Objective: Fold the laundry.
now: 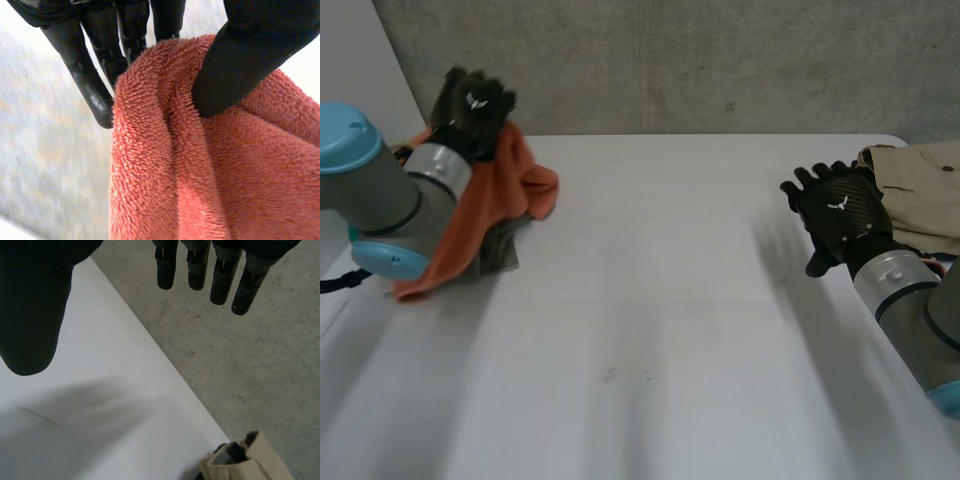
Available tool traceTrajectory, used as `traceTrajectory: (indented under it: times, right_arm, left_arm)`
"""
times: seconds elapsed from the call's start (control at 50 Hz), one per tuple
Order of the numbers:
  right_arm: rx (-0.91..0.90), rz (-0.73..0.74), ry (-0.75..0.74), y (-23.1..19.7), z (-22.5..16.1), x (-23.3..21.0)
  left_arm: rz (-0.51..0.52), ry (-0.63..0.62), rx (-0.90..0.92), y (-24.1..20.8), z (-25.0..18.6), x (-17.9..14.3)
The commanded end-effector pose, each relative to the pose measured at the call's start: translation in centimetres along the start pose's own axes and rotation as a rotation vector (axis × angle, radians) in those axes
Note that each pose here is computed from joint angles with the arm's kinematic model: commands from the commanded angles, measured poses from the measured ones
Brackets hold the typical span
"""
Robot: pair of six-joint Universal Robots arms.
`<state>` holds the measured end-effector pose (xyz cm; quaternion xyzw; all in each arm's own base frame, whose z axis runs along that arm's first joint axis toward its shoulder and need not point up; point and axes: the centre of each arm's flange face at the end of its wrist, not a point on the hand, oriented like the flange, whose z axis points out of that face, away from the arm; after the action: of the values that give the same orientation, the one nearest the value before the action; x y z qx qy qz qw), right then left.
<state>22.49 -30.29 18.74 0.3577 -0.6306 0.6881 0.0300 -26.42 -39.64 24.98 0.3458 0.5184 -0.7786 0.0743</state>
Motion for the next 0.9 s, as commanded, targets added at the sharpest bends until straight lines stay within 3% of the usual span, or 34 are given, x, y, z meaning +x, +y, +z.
traceTrajectory:
  times: [0.02,0.12,0.2,0.3,0.4,0.42,0.52,0.6,0.68,0.8,0.9]
  right_arm:
    - [-0.015,0.003,0.095,-0.4,0.5,1.4]
    - [-0.022,0.016,0.159,-0.7,0.9,2.5]
    - [-0.023,0.016,0.184,-0.6,1.2,3.4]
    - [-0.011,0.013,0.193,-0.9,1.5,3.9]
    - [-0.002,0.008,0.19,-1.2,1.8,3.9]
    - [0.0,0.008,0.192,-1.3,1.9,4.0]
    - [0.012,0.008,0.159,-1.8,2.1,3.3]
    - [0.038,0.015,0.022,-3.8,1.7,0.9]
    - [0.025,0.032,-0.113,-5.2,1.4,-0.5]
    - [-0.097,0.097,-0.275,-5.8,1.4,-2.8]
    - [-0.1,0.19,-0.319,-6.8,2.2,-4.7]
  left_arm:
    - [-0.248,0.203,0.133,-8.9,-5.0,7.1]
    - [-0.402,0.415,0.077,-10.2,-9.2,14.1]
    - [-0.461,0.642,-0.145,-8.1,-14.1,19.7]
    - [-0.483,0.799,-0.195,-9.7,-16.4,19.7]
    - [-0.488,0.596,-0.079,-11.4,-12.4,12.8]
    - [-0.487,0.494,-0.059,-11.2,-11.0,10.1]
    - [-0.495,0.287,-0.035,-11.1,-9.0,5.2]
    - [-0.474,0.144,-0.093,-9.1,-8.0,2.1]
    - [-0.475,0.121,-0.169,-7.4,-8.1,1.9]
    - [-0.45,0.185,-0.312,-4.1,-8.4,4.4]
    - [-0.409,0.217,-0.42,-1.8,-9.0,6.0]
